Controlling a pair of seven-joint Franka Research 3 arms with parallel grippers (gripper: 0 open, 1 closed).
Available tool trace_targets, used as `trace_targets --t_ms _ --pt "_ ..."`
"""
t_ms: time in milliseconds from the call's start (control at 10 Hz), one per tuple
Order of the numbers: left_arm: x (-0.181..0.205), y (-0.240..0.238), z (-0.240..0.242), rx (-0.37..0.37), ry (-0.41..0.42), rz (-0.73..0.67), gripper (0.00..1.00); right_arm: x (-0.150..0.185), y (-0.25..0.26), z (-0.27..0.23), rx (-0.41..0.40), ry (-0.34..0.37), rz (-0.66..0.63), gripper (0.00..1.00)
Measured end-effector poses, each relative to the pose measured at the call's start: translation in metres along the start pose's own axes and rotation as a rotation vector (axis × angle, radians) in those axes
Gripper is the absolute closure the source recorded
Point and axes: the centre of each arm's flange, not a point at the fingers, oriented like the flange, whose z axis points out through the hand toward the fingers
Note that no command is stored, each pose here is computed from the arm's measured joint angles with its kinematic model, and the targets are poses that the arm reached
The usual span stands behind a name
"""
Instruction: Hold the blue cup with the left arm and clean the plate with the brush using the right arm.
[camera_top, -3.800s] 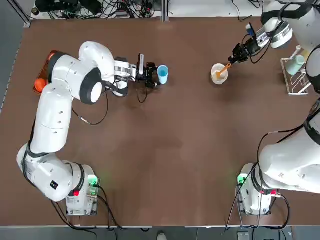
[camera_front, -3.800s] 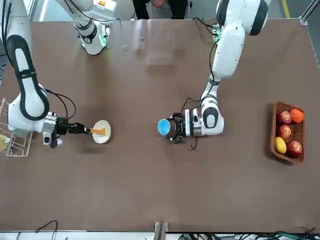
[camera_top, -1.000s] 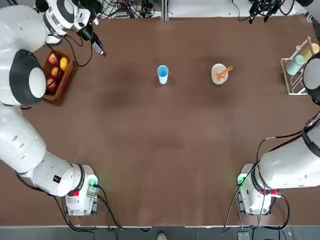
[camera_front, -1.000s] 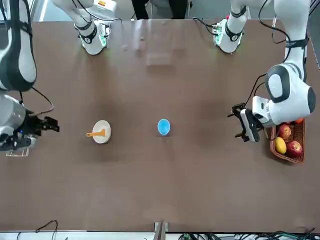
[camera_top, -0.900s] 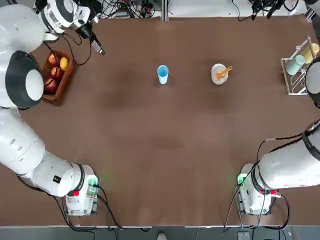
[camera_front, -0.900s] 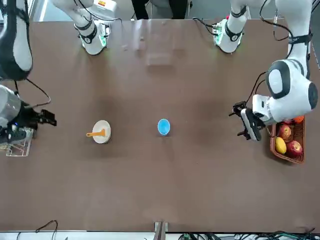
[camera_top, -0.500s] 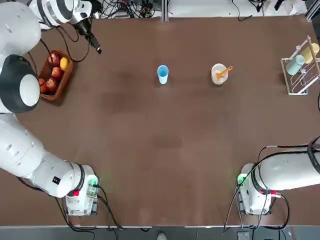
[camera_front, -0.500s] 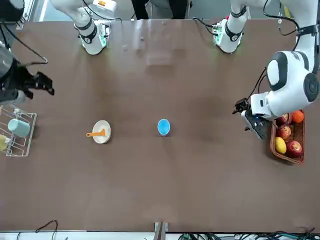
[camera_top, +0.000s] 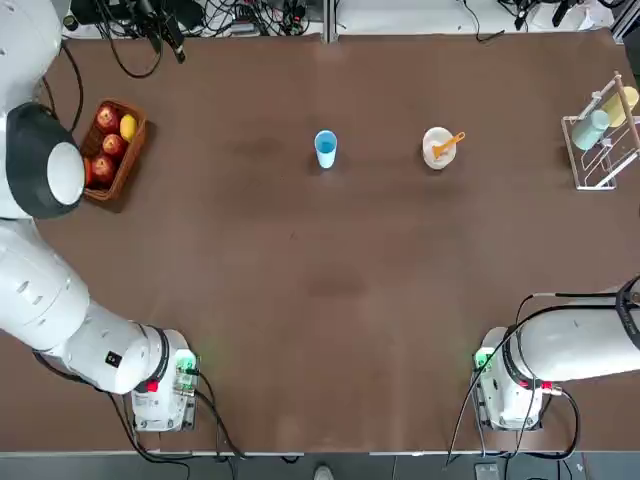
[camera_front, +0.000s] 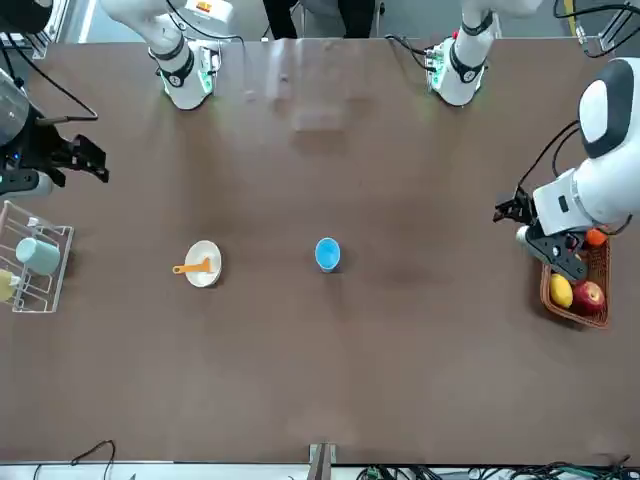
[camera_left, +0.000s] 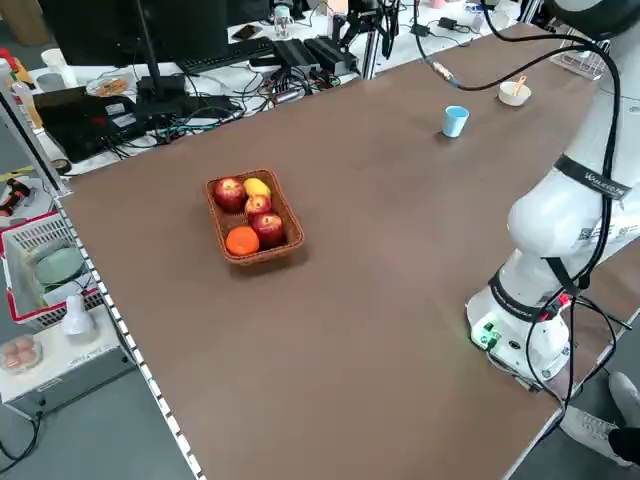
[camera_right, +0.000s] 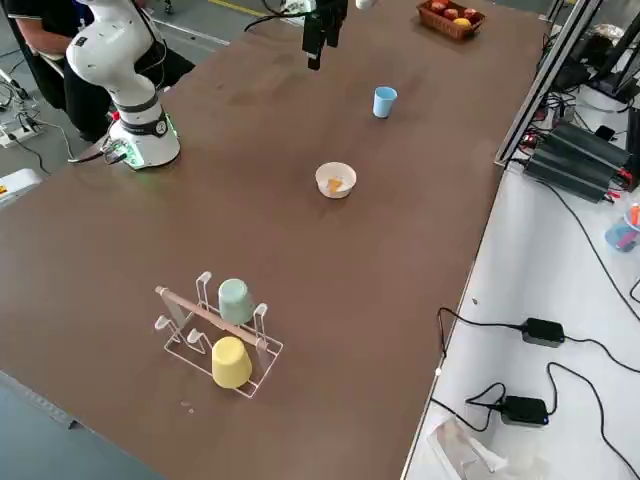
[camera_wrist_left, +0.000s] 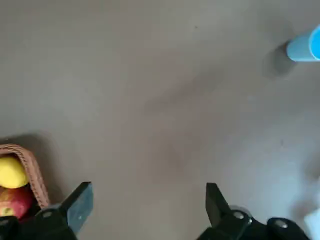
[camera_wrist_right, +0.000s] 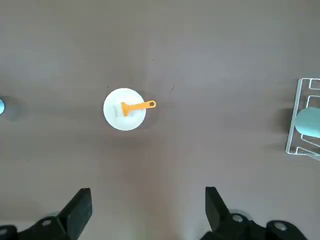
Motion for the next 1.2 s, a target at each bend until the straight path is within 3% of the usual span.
trace_targets --t_ms 200,500,800,1200 --pt "0.006 -0.008 -0.010 0.076 0.054 -0.080 0.00 0.001 0.000 0.001 0.000 0.009 0.000 0.00" --pt "-0.003 -0.010 -0.043 0.132 0.101 -0.104 0.00 0.002 0.002 0.000 -0.001 0.017 0.006 0.00" --pt "-0.016 -0.017 -0.065 0.132 0.138 -0.177 0.00 0.003 0.006 -0.001 -0.001 0.026 0.013 0.00" --pt "-0.039 -0.012 -0.089 0.094 0.105 -0.321 0.00 0.001 0.016 -0.005 0.000 0.033 0.031 0.00"
